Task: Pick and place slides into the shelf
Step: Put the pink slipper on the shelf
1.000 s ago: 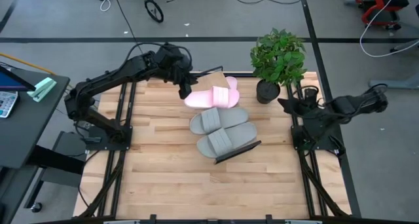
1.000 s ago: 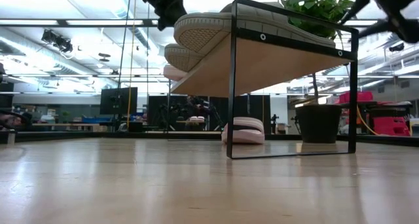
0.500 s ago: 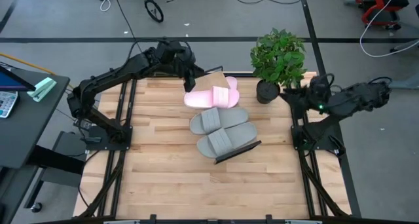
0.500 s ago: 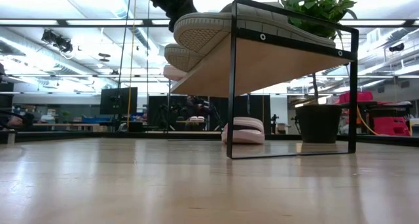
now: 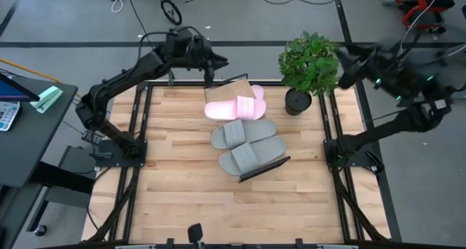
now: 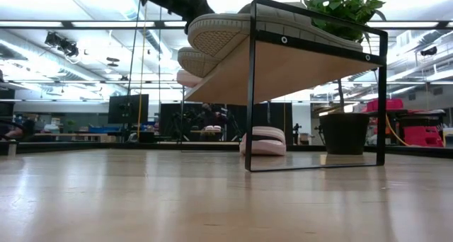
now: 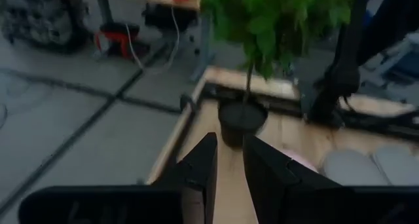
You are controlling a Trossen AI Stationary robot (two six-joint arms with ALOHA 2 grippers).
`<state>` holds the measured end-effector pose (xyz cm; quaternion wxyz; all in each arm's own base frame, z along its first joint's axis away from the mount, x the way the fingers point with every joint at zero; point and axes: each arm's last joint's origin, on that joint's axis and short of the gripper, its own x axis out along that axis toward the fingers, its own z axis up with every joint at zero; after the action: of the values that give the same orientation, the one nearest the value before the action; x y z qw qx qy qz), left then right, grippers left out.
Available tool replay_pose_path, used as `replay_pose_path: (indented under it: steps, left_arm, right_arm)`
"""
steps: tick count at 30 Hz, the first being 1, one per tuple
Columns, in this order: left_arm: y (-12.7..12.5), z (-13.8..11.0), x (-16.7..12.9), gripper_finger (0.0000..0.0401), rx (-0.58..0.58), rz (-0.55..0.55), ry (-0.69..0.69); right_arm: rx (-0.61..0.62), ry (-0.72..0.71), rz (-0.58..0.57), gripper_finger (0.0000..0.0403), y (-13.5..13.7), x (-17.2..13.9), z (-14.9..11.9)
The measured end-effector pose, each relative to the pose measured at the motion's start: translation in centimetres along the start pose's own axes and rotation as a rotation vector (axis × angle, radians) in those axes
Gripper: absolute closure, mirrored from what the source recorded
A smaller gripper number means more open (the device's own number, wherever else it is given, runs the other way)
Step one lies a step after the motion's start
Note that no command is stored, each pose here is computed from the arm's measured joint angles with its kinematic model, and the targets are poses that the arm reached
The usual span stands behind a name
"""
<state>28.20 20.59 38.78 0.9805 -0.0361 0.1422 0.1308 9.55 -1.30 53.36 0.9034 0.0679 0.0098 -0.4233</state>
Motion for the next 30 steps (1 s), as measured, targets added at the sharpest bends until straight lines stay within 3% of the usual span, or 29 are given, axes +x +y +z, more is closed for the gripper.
replay_pose_path:
  steps: [8,15,20,30]
  left_arm:
    - [3.9,-1.7,1.8,0.0326,-0.073,-0.001,-0.012]
    - [8.1,-3.9,3.4,0.0315,-0.181,0.003,-0.028]
    - [10.8,-4.8,3.0,0.031,-0.217,0.05,-0.052]
    - [16.1,-8.4,2.6,0.0307,-0.303,0.015,-0.033]
  right_arm:
    - [0.0,-0.092,0.04,0.0206,-0.4,1.2,3.7]
    - [-0.029,-0.031,0.045,0.0206,1.3,4.0,3.0]
    - [-0.029,-0.008,0.021,0.0206,1.6,5.3,2.7]
    - [0.113,-0.013,-0.044,0.0206,0.4,6.1,2.8]
